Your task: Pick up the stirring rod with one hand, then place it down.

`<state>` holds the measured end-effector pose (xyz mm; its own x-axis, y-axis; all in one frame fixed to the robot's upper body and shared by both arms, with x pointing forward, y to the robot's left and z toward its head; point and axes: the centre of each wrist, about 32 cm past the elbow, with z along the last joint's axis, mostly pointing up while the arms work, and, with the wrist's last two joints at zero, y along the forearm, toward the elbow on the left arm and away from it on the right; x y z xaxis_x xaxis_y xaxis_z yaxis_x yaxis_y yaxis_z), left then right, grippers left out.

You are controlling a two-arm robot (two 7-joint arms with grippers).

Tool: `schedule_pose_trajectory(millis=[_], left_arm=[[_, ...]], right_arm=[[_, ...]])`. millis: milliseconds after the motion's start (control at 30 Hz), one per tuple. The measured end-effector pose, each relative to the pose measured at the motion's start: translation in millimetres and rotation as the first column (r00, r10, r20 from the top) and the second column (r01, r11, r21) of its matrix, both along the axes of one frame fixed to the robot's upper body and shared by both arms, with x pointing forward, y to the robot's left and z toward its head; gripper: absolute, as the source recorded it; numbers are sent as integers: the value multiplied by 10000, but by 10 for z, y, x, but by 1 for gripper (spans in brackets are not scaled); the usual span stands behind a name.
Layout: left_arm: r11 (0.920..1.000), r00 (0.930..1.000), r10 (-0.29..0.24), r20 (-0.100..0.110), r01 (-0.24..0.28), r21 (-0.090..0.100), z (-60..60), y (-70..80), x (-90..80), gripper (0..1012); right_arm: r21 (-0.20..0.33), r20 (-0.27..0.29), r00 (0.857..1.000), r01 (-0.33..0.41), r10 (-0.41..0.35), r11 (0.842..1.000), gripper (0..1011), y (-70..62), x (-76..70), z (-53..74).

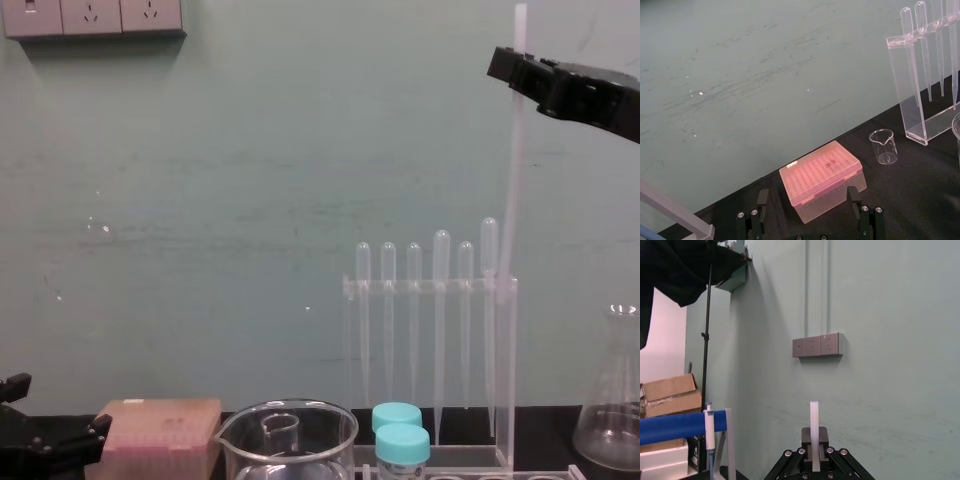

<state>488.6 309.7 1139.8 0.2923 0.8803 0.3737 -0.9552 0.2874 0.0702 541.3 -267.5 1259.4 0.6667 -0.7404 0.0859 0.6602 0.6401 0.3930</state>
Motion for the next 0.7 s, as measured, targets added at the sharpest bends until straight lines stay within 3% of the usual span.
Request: schedule_pose_trajectory(millis=[700], left_arm=[[10000, 10000, 0, -1, 0, 0, 0, 0, 0, 1000]], right_arm=[[-284, -219, 9997, -150, 144, 9995, 68, -16, 13, -56]])
